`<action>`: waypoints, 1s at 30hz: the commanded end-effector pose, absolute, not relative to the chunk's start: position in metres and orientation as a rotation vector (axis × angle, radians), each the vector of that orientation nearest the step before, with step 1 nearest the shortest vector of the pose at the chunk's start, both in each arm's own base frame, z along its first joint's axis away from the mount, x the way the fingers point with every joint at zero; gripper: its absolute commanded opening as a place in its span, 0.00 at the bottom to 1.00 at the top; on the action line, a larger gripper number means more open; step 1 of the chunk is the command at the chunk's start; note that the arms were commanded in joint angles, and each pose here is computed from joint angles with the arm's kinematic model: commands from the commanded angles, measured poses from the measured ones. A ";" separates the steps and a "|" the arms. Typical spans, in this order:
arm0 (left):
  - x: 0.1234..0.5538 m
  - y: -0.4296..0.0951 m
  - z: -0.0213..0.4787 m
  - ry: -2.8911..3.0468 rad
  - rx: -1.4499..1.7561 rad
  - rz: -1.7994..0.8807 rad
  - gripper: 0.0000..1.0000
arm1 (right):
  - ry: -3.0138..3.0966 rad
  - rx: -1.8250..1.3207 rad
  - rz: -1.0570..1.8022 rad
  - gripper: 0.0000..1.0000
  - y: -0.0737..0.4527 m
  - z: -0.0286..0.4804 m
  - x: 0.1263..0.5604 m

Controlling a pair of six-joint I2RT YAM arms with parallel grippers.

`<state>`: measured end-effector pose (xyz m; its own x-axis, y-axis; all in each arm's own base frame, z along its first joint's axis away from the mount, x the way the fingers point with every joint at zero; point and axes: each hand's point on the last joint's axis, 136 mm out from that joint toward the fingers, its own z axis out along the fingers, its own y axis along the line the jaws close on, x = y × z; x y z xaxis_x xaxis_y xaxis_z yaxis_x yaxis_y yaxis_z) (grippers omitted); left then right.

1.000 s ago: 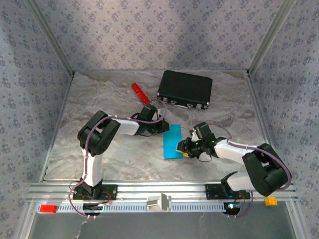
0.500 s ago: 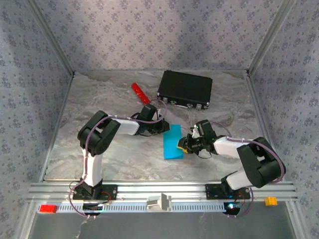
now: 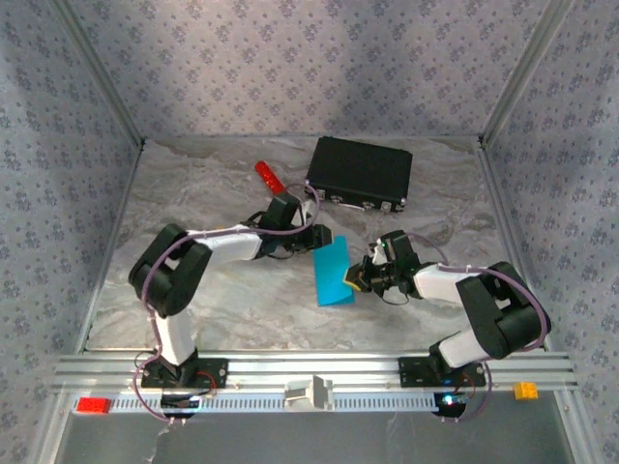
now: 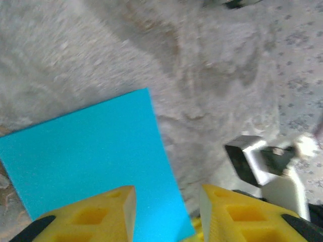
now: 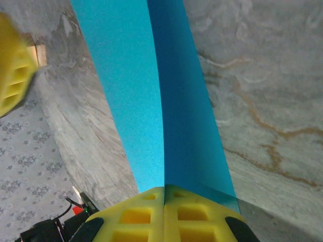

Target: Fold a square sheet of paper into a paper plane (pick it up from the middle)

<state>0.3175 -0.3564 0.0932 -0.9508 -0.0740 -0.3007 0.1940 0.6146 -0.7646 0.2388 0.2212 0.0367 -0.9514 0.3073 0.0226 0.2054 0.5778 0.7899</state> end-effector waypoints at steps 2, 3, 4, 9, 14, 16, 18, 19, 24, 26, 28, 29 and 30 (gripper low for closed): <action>0.314 -0.345 0.128 2.446 0.153 -1.210 0.42 | 2.623 0.554 1.300 0.03 0.218 0.038 0.255; 0.312 -0.342 0.131 2.434 0.155 -1.201 0.42 | 2.615 0.572 1.296 0.03 0.217 0.038 0.257; 0.310 -0.339 0.132 2.425 0.159 -1.189 0.42 | 2.602 0.588 1.298 0.03 0.217 0.039 0.259; 0.301 -0.328 0.138 2.378 0.180 -1.169 0.44 | 2.570 0.594 1.333 0.06 0.222 0.045 0.261; 0.284 -0.330 0.137 2.360 0.261 -1.146 0.44 | 2.601 0.469 1.362 0.16 0.229 0.049 0.258; 0.278 -0.332 0.137 2.353 0.288 -1.125 0.45 | 2.614 0.417 1.380 0.18 0.233 0.051 0.258; 0.274 -0.333 0.136 2.348 0.308 -1.111 0.45 | 2.626 0.392 1.390 0.19 0.235 0.049 0.259; 0.271 -0.335 0.136 2.341 0.326 -1.112 0.45 | 2.633 0.391 1.386 0.19 0.235 0.047 0.260; 0.253 -0.345 0.136 2.325 0.440 -1.084 0.45 | 2.654 0.350 1.394 0.19 0.236 0.042 0.264; 0.248 -0.348 0.135 2.313 0.476 -1.050 0.45 | 2.669 0.339 1.379 0.20 0.234 0.040 0.265; 0.244 -0.347 0.131 2.313 0.500 -1.002 0.47 | 2.677 0.327 1.379 0.20 0.233 0.039 0.265; 0.242 -0.347 0.129 2.314 0.510 -0.982 0.47 | 2.679 0.330 1.377 0.20 0.231 0.038 0.266; 0.241 -0.348 0.127 2.314 0.516 -0.965 0.47 | 2.679 0.337 1.375 0.20 0.229 0.037 0.267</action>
